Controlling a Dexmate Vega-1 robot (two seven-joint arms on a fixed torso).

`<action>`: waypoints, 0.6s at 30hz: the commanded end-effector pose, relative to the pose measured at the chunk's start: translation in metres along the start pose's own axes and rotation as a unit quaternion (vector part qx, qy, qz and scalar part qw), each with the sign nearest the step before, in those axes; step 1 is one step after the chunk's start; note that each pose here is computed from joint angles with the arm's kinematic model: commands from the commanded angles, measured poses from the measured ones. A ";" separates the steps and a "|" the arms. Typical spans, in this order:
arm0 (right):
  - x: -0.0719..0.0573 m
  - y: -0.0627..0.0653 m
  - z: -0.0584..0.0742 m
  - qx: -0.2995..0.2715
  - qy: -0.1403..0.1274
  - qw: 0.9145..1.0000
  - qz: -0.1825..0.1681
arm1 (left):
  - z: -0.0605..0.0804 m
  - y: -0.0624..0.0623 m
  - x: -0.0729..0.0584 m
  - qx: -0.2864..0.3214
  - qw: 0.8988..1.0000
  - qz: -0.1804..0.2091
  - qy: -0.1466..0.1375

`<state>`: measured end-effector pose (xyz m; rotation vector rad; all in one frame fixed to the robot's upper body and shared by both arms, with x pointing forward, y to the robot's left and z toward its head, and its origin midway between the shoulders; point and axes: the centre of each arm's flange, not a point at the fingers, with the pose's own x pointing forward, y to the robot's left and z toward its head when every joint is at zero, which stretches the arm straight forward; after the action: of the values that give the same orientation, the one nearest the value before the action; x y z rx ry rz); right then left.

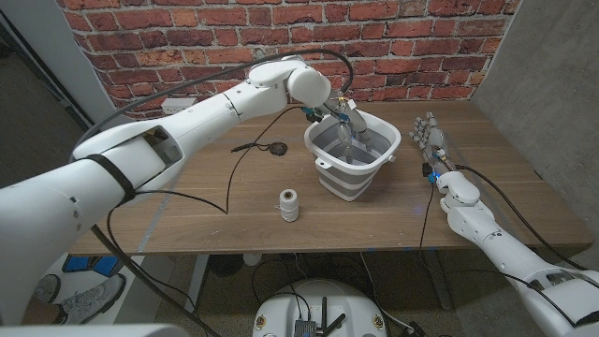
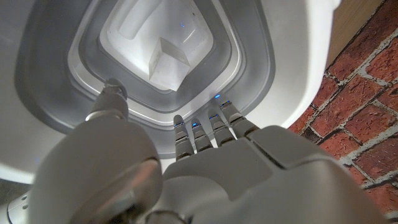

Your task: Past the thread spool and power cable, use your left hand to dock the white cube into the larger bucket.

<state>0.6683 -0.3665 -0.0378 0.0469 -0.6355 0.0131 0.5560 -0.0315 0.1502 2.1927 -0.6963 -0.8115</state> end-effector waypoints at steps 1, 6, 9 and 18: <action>0.002 0.000 0.001 -0.001 0.000 1.000 0.001 | 0.003 0.013 -0.014 -0.003 1.000 0.009 0.006; 0.000 0.000 0.000 -0.002 0.001 1.000 0.001 | 0.006 0.017 -0.022 -0.017 1.000 0.014 0.006; 0.000 0.000 0.001 -0.003 0.002 1.000 0.001 | 0.008 0.019 -0.028 -0.018 1.000 0.021 0.009; 0.003 0.001 0.001 -0.003 0.003 1.000 0.003 | 0.005 0.026 -0.046 -0.033 0.998 0.041 0.022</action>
<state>0.6681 -0.3665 -0.0366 0.0440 -0.6350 0.0148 0.5301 -0.0272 0.1701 2.1398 -0.7095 -0.7751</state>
